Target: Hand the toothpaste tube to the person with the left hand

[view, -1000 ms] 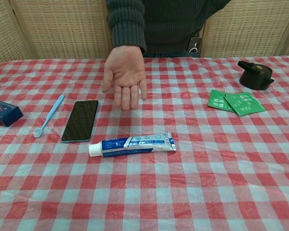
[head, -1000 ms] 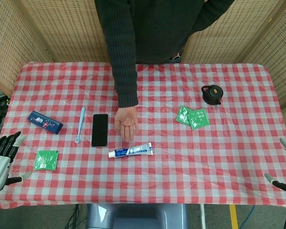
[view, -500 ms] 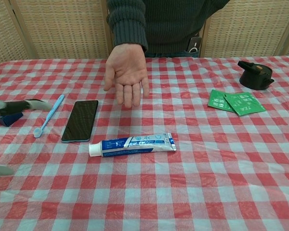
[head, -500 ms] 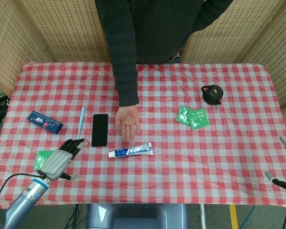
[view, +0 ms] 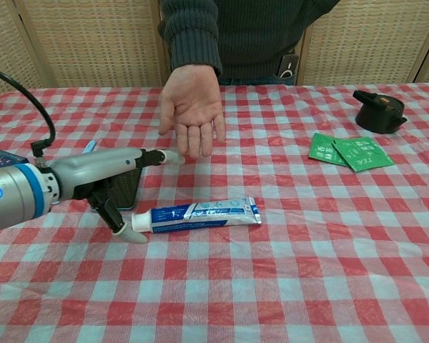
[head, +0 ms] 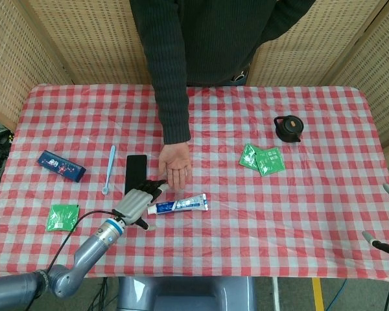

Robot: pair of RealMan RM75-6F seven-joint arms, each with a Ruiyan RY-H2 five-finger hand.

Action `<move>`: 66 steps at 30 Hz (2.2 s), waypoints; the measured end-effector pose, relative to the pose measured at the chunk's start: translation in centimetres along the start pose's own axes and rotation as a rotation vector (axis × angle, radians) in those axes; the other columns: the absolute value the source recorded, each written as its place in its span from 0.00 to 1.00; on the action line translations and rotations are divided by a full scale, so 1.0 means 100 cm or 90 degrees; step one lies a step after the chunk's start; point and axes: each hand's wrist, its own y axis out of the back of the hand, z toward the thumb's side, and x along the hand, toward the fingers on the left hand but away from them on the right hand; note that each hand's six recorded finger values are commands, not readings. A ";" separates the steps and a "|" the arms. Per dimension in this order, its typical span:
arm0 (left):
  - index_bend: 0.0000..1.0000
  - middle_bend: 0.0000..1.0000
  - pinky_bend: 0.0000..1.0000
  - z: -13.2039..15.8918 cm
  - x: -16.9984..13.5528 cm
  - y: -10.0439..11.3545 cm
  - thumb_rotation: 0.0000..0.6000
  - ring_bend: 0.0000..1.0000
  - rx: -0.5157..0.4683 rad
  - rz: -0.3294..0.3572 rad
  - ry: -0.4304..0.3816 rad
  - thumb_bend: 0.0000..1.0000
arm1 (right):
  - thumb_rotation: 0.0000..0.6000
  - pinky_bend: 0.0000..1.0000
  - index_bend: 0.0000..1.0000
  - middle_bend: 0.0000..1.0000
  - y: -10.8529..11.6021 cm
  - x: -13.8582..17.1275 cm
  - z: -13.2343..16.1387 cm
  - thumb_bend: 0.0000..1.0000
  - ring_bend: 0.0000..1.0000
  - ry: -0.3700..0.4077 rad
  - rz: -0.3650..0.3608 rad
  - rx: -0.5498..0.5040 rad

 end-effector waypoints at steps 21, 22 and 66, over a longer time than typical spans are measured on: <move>0.39 0.28 0.51 0.030 0.052 -0.025 1.00 0.36 0.035 0.015 0.047 0.29 | 1.00 0.00 0.09 0.00 0.006 -0.004 -0.011 0.00 0.00 -0.015 0.000 -0.025; 0.42 0.31 0.54 0.031 0.053 -0.026 1.00 0.39 0.035 0.016 0.048 0.31 | 1.00 0.00 0.09 0.00 0.006 -0.004 -0.011 0.00 0.00 -0.015 0.001 -0.026; 0.66 0.51 0.68 0.036 -0.059 0.087 1.00 0.56 0.161 0.219 -0.135 0.42 | 1.00 0.00 0.09 0.00 0.002 -0.002 -0.003 0.00 0.00 -0.005 -0.001 -0.011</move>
